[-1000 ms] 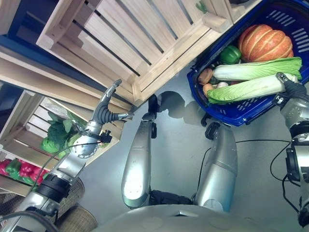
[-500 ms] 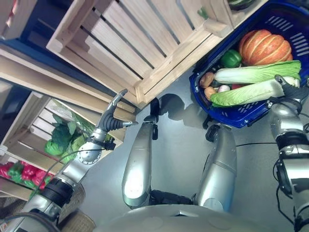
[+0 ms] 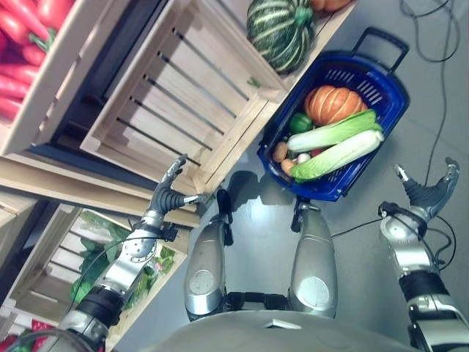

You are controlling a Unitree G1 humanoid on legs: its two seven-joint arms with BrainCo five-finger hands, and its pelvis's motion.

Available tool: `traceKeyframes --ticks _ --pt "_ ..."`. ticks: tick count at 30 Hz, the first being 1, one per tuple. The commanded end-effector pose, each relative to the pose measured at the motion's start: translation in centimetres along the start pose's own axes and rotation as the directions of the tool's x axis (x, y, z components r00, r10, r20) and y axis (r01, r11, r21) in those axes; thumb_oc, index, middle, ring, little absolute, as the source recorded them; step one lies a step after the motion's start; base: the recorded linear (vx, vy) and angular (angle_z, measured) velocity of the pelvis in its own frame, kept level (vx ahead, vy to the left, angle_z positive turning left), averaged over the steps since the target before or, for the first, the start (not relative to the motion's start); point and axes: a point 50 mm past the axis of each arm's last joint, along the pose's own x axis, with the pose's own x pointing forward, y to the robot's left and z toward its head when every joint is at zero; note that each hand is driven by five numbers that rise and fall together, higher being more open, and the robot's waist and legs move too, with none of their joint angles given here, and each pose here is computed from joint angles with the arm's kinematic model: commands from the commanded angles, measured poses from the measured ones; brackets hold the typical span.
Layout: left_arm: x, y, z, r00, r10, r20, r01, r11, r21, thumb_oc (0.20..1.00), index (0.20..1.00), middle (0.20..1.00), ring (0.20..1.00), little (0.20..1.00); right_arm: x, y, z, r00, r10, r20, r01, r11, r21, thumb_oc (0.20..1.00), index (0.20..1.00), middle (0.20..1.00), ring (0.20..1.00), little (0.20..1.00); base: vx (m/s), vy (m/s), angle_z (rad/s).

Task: Pick up fruits and vegetables into the basket

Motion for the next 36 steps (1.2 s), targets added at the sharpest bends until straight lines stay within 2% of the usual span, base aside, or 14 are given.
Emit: traceKeyframes --ticks 1,5,7,9,11,12,15,21,22,27,32,36 --pt "-3.1 1.1 -2.0 0.995 -0.019 -0.102 0.018 1.000 -0.003 1.000 1.000 1.000 1.000 1.000 -1.5 -0.2 -0.4 0.993 0.106 0.049 -0.106 0.994 -0.015 1.000 1.000 1.000 1.000 1.000 0.23 0.041 -0.14" --pt "-5.1 0.3 -4.4 0.969 -0.081 -0.235 0.077 0.997 -0.026 1.000 1.000 1.000 1.000 1.000 -5.4 1.0 -3.7 0.908 0.408 -0.094 -0.416 0.905 -0.093 1.000 1.000 1.000 1.000 1.000 0.23 0.062 -0.05" --pt "-6.0 0.1 -5.5 0.948 -0.107 -0.299 0.090 0.994 -0.067 1.000 1.000 1.000 1.000 1.000 -7.4 1.6 -5.5 0.822 0.535 -0.194 -0.559 0.824 -0.095 1.000 1.000 1.000 1.000 1.000 0.18 0.069 -0.03" --pt "-6.7 -0.4 -6.6 0.923 -0.146 -0.357 0.114 0.987 -0.109 1.000 1.000 1.000 1.000 1.000 -9.8 2.4 -6.7 0.699 0.662 -0.271 -0.698 0.714 -0.057 1.000 1.000 1.000 1.000 1.000 0.12 0.076 0.00" --pt "-7.1 -0.8 -7.1 0.910 -0.168 -0.379 0.129 0.984 -0.124 1.000 1.000 1.000 1.000 1.000 -10.8 2.8 -7.2 0.641 0.706 -0.301 -0.746 0.665 -0.029 1.000 1.000 1.000 1.000 1.000 0.05 0.058 0.00" --pt "-7.3 -1.1 -7.6 0.898 -0.189 -0.397 0.143 0.979 -0.144 1.000 1.000 1.000 1.000 1.000 -12.0 3.3 -7.7 0.559 0.758 -0.336 -0.797 0.603 0.033 1.000 1.000 1.000 1.000 1.000 0.03 0.064 -0.01" --pt "-7.7 -2.1 -8.5 0.859 -0.255 -0.444 0.188 0.964 -0.189 1.000 1.000 1.000 1.000 1.000 -14.3 4.4 -8.2 0.418 0.835 -0.358 -0.879 0.471 0.073 1.000 1.000 1.000 1.000 1.000 0.01 0.047 0.01" --pt "-8.4 -3.3 -10.5 0.776 -0.320 -0.543 0.245 0.947 -0.208 1.000 1.000 1.000 1.000 1.000 -17.2 5.8 -9.6 0.172 0.881 -0.440 -0.917 0.306 0.256 1.000 1.000 1.000 1.000 1.000 -0.04 0.062 0.02" --pt "-8.5 -3.8 -11.1 0.745 -0.337 -0.575 0.261 0.942 -0.213 1.000 1.000 1.000 1.000 1.000 -18.1 6.2 -10.1 0.107 0.878 -0.467 -0.921 0.265 0.287 1.000 1.000 1.000 1.000 1.000 -0.06 0.070 -0.02" --pt "-8.2 -4.8 -12.2 0.652 -0.382 -0.654 0.306 0.923 -0.234 1.000 1.000 1.000 1.000 1.000 -19.8 6.7 -11.3 -0.067 0.847 -0.528 -0.899 0.178 0.399 1.000 1.000 1.000 1.000 1.000 -0.07 0.066 0.01" --pt "-8.7 -6.0 -12.7 0.573 -0.450 -0.686 0.344 0.891 -0.296 1.000 1.000 1.000 1.000 1.000 -20.3 6.4 -12.1 -0.131 0.813 -0.567 -0.875 0.174 0.451 1.000 1.000 1.000 1.000 1.000 -0.03 0.032 0.04" --pt "-8.7 -6.9 -12.8 0.545 -0.485 -0.684 0.373 0.871 -0.320 1.000 1.000 1.000 1.000 1.000 -21.3 5.6 -12.9 -0.229 0.783 -0.578 -0.831 0.152 0.535 1.000 1.000 1.000 1.000 1.000 -0.02 0.013 0.02"
